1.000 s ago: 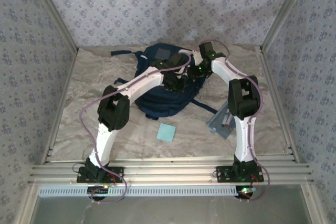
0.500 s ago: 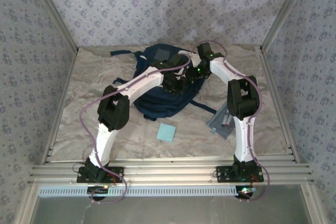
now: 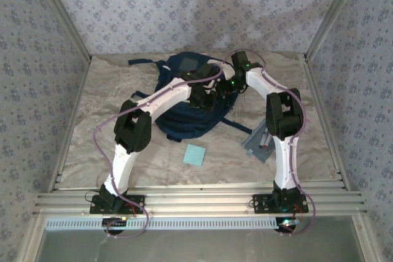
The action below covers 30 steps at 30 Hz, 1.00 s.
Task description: Pack books, pencil case, and school supplies into a backpack
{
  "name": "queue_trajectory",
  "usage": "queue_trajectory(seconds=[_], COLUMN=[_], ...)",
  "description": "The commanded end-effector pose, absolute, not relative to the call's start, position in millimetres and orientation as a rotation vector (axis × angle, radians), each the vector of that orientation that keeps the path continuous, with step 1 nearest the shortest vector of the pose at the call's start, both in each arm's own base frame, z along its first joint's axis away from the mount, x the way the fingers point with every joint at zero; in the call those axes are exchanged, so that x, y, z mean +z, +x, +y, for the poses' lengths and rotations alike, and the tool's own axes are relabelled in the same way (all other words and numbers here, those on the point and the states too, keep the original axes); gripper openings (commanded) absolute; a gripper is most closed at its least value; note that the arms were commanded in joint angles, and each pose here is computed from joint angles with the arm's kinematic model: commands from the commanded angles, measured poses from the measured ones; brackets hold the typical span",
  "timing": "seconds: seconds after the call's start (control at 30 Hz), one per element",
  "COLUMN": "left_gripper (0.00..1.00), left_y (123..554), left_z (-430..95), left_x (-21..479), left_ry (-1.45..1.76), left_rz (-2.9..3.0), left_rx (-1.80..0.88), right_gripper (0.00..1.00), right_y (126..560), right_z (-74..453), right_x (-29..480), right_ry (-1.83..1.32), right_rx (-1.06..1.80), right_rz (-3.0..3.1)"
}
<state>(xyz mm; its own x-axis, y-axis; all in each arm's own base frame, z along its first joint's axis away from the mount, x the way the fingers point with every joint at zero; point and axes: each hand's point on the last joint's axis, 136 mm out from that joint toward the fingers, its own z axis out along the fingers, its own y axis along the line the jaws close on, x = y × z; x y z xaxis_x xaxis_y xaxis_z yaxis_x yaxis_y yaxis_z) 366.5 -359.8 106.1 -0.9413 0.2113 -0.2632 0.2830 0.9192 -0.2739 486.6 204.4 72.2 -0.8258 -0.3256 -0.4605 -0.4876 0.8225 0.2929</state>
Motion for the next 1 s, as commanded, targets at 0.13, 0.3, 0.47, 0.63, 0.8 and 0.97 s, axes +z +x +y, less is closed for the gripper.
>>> queue_trajectory(seconds=[0.13,0.3,0.47,0.63,0.8,0.97], left_gripper=[0.0,0.0,0.0,0.0,0.0,0.0], left_y=[386,389,393,405,419,426], left_z=[-374,-372,-369,-365,-366,-370], left_x=[161,163,159,154,159,159], left_ry=[0.374,0.367,0.351,0.313,0.266,0.243], left_rz=[2.69,2.678,2.682,2.669,2.633,2.619], left_rx=[-0.571,-0.562,-0.547,-0.527,-0.555,-0.571], right_gripper=[0.37,0.08,0.02,0.01,0.0,0.0], right_y=[442,451,459,445,426,407], right_z=[238,236,227,222,226,237], right_x=[64,67,96,111,106,106], right_ry=[-0.674,-0.61,-0.571,-0.568,-0.53,-0.405], right_rx=[0.837,0.866,0.834,0.776,0.737,0.807], right_rz=[2.636,2.616,2.541,2.483,2.448,2.426])
